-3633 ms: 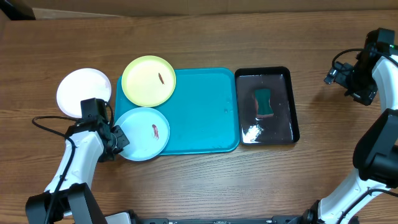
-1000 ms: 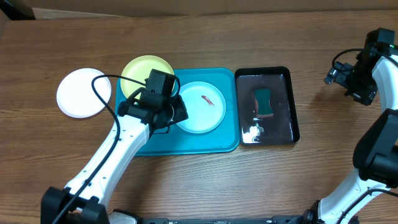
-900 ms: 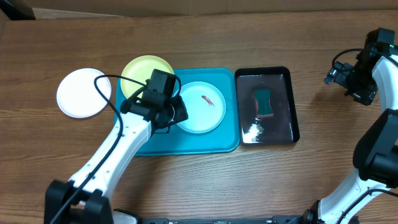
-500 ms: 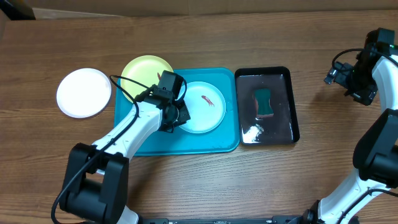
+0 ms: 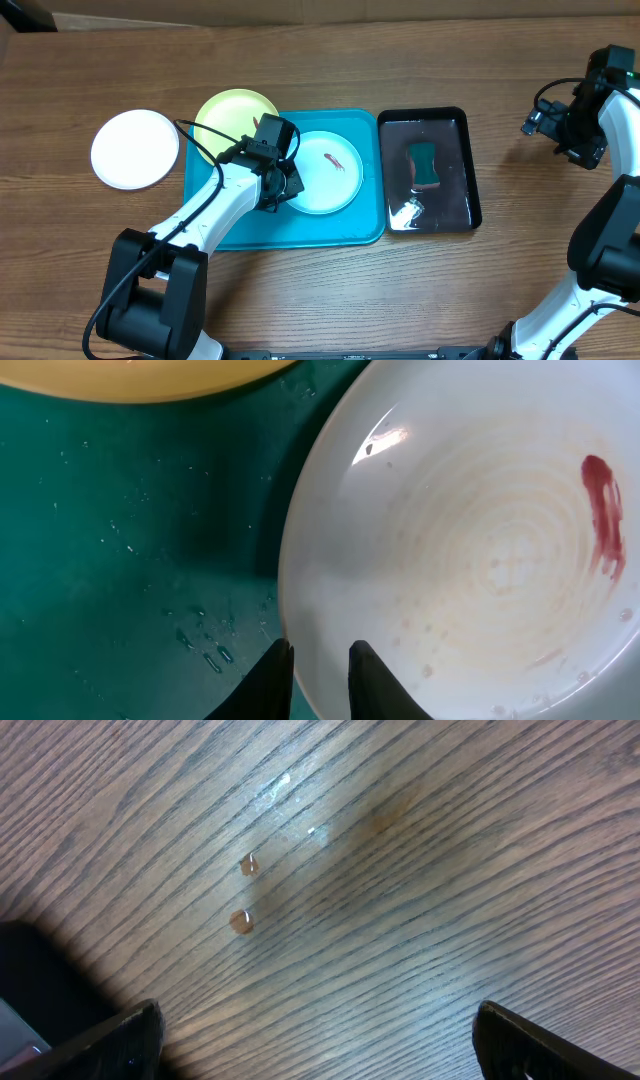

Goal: Clean dirty plates on tray and stack at the side

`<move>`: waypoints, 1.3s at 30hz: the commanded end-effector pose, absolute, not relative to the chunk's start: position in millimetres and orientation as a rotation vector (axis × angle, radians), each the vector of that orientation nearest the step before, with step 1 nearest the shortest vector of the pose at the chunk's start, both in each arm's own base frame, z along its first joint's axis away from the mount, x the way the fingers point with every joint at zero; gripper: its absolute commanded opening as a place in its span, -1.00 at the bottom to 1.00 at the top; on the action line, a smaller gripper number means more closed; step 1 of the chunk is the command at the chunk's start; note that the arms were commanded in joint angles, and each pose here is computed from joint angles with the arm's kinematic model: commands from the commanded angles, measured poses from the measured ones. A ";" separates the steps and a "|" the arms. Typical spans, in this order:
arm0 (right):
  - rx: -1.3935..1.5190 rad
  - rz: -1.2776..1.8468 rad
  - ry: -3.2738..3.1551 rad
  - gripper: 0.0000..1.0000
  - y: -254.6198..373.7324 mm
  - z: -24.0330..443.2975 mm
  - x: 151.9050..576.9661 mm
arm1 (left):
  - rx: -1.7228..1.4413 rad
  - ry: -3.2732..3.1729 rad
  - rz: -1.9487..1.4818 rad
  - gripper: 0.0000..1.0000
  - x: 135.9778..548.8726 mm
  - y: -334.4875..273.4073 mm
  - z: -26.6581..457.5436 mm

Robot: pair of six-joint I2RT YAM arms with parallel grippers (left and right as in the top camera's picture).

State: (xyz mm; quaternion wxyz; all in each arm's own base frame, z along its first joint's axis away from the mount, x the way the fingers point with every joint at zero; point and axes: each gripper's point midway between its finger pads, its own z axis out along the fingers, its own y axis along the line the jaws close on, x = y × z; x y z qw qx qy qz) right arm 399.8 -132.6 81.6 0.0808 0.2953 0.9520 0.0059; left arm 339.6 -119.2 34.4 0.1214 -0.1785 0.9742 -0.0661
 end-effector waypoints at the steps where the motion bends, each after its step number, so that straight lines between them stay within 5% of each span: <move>1: 0.883 0.013 2.814 1.00 -136.0 90.2 405.2 | -0.531 2.846 -0.148 -0.55 338.6 -113.5 30.1; 14: 0.838 0.130 2.730 1.00 -128.9 96.1 429.9 | -0.532 2.864 -0.127 -0.50 334.1 -111.6 28.2; 22: 0.700 0.874 2.665 1.00 -44.6 124.2 441.1 | -0.554 2.903 -0.098 -0.52 331.0 -110.8 10.5; 24: 0.620 0.971 2.613 0.61 -34.9 135.2 448.0 | -0.556 2.912 -0.090 -0.53 330.4 -110.6 5.7; 25: 0.616 0.976 2.608 0.35 -34.6 138.9 449.0 | -0.557 2.916 -0.087 -0.53 330.1 -110.5 4.1; 27: 0.614 0.950 2.623 0.26 -35.2 144.3 447.5 | -0.557 2.916 -0.088 -0.53 330.1 -110.6 4.1; 39: 0.347 0.356 2.864 0.50 -1.0 148.0 425.7 | -0.555 2.897 -0.106 -0.42 337.6 -112.9 10.5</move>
